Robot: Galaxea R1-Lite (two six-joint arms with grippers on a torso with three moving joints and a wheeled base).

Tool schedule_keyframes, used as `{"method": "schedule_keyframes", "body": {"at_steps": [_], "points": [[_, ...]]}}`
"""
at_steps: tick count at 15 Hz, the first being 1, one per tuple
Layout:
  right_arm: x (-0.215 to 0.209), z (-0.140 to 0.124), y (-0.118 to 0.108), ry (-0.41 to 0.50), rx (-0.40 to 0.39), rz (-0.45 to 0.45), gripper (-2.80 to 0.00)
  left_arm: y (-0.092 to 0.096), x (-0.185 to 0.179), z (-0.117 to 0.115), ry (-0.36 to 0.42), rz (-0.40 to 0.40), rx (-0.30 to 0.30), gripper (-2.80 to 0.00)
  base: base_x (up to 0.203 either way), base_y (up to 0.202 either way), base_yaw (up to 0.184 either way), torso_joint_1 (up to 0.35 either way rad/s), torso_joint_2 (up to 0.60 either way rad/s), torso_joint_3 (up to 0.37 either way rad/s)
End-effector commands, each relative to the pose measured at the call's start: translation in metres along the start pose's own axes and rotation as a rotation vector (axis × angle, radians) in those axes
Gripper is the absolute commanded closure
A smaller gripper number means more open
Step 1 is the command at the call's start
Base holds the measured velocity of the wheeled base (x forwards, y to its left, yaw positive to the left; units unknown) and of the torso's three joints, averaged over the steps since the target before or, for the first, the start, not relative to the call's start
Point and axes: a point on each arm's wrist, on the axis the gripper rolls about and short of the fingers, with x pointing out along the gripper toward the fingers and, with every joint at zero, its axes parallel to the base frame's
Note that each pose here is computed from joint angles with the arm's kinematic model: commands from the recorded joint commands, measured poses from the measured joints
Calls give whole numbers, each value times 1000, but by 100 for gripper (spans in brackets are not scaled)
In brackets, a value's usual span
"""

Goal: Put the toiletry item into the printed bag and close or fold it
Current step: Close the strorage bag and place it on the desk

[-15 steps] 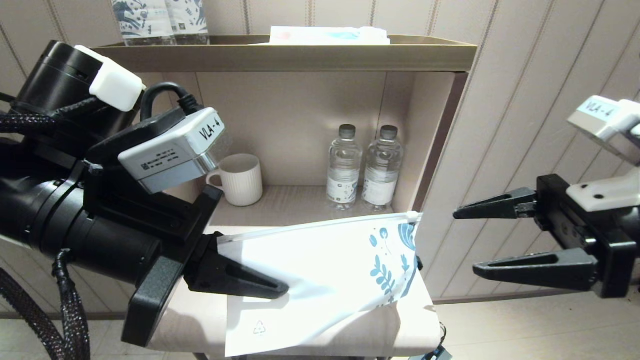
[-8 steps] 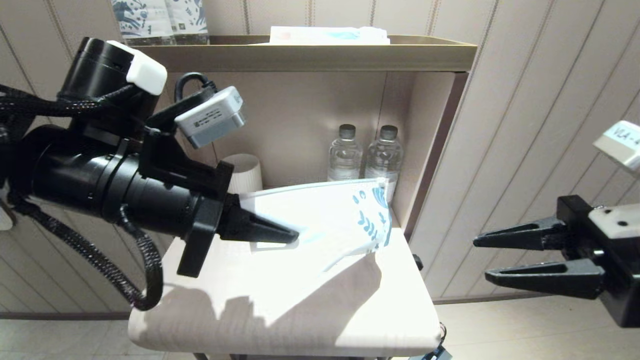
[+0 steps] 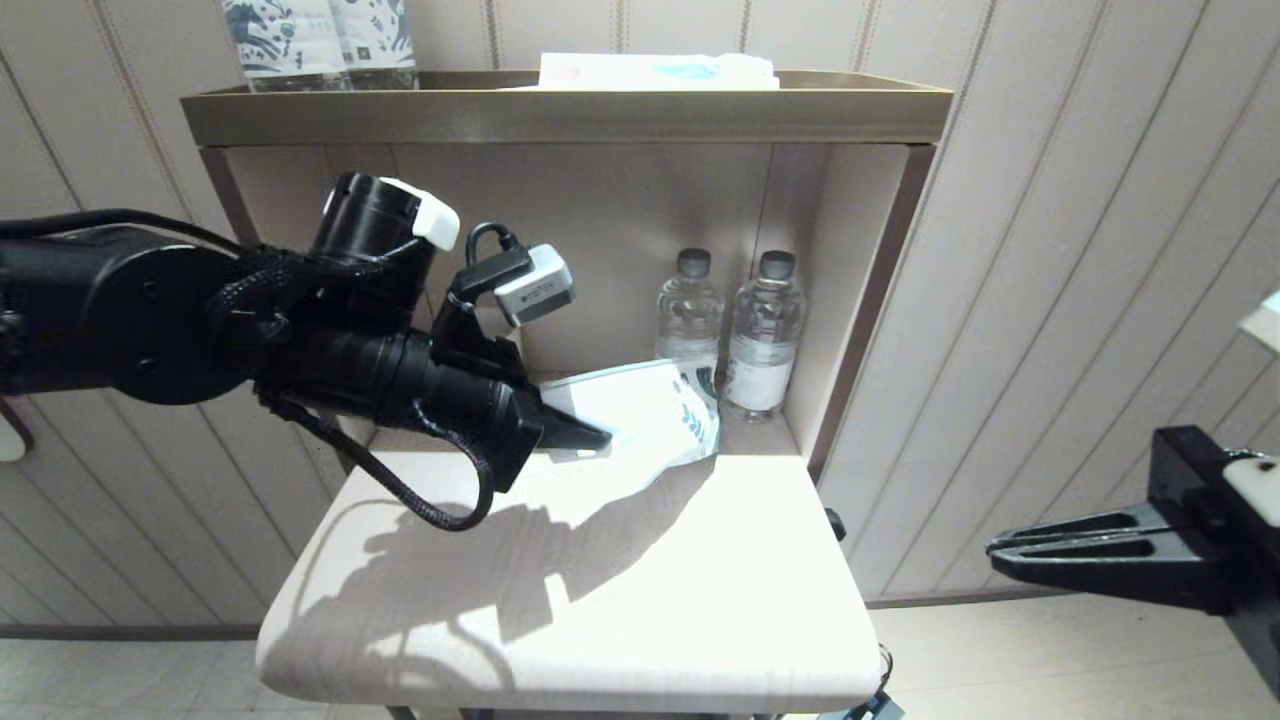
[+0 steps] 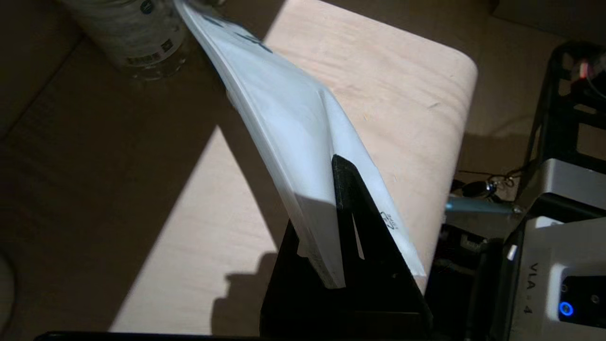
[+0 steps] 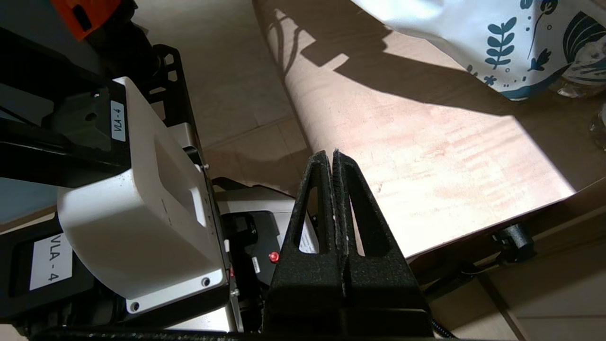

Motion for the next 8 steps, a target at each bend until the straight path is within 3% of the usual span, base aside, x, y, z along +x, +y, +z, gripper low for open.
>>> {"method": "schedule_keyframes", "body": {"at_steps": [1,4,6,8], "points": [[-2,2,2,-10,-4,-1,0,15,10,-10,6,0,-23,-280,0,0,0,0,0,0],[-1,1,1,-6,-1,-1,0,15,5,-11,2,4,-21,-280,0,0,0,0,0,0],[-3,1,4,-7,0,-4,0,25,-12,-17,-4,55,-44,-280,0,0,0,0,0,0],[-8,1,10,-16,-1,-10,0,21,-42,-13,-38,111,-45,-280,0,0,0,0,0,0]]}}
